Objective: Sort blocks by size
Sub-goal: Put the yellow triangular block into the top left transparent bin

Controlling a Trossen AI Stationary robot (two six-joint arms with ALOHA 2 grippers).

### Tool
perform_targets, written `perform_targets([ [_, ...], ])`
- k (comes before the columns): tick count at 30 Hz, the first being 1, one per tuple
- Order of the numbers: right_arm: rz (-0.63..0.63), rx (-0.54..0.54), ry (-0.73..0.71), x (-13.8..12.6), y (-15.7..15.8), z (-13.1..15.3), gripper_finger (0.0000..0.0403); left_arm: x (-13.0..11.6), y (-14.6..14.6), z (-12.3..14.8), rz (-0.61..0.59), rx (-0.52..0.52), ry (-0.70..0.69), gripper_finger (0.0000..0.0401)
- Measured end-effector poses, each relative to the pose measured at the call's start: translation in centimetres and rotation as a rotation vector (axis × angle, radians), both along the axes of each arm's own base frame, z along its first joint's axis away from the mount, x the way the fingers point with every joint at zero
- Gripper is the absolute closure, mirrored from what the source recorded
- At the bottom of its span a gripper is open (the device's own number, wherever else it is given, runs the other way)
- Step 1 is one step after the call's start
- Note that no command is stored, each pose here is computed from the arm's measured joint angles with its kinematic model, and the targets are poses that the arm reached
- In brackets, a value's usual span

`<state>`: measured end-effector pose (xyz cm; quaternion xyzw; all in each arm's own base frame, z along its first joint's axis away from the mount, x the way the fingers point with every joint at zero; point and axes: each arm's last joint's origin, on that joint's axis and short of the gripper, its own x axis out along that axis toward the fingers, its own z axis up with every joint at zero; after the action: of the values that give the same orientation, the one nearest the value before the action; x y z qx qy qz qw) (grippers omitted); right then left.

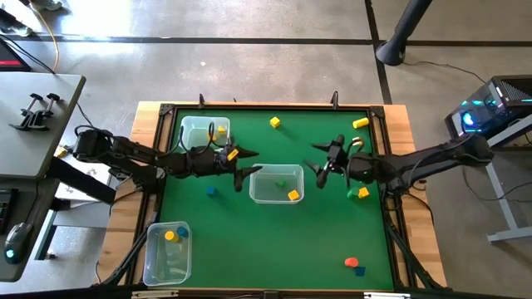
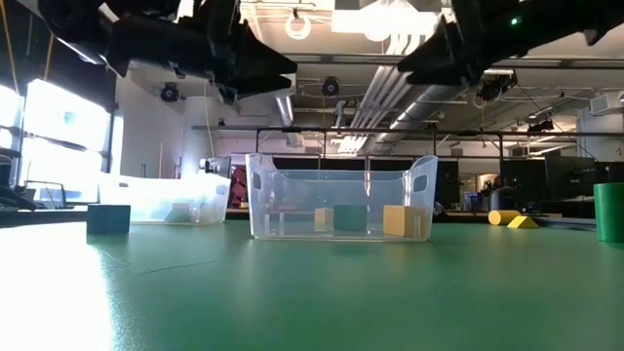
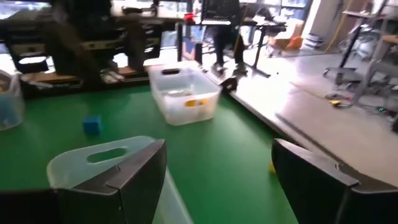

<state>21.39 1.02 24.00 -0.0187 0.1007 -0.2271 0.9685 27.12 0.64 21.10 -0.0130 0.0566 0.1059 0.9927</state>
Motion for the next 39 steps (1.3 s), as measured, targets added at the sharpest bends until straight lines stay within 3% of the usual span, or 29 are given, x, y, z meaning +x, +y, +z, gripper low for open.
perform_targets([
  [3, -0.034, 0.007, -0.006, -0.9, -0.6, 0.6, 0.0117, 0.0, -0.2, 0.0, -0.008, 0.015, 0.002, 0.0186],
  [6, -0.134, 0.112, 0.063, -1.7, -2.0, 0.8, 0.0117, 0.0, -0.3, 0.0, -0.012, 0.015, 0.002, 0.0186],
  [12, -0.402, 0.365, 0.452, -4.0, -6.1, -0.2, 0.0117, 0.1, -0.4, -0.2, -0.019, 0.022, 0.015, 0.0186],
  [18, -0.532, 0.521, 0.725, -5.7, -10.2, -2.5, 0.0117, 0.3, -0.4, -0.6, -0.019, 0.024, 0.021, 0.0186],
  [30, -0.695, 0.746, 0.945, -7.2, -15.7, -7.1, 0.0122, 1.0, -0.5, -1.9, -0.017, 0.006, 0.042, 0.0186],
  [39, -0.817, 0.759, 1.012, -8.1, -17.6, -8.8, 0.0146, 1.1, -0.8, -1.8, -0.028, -0.009, 0.024, 0.0186],
])
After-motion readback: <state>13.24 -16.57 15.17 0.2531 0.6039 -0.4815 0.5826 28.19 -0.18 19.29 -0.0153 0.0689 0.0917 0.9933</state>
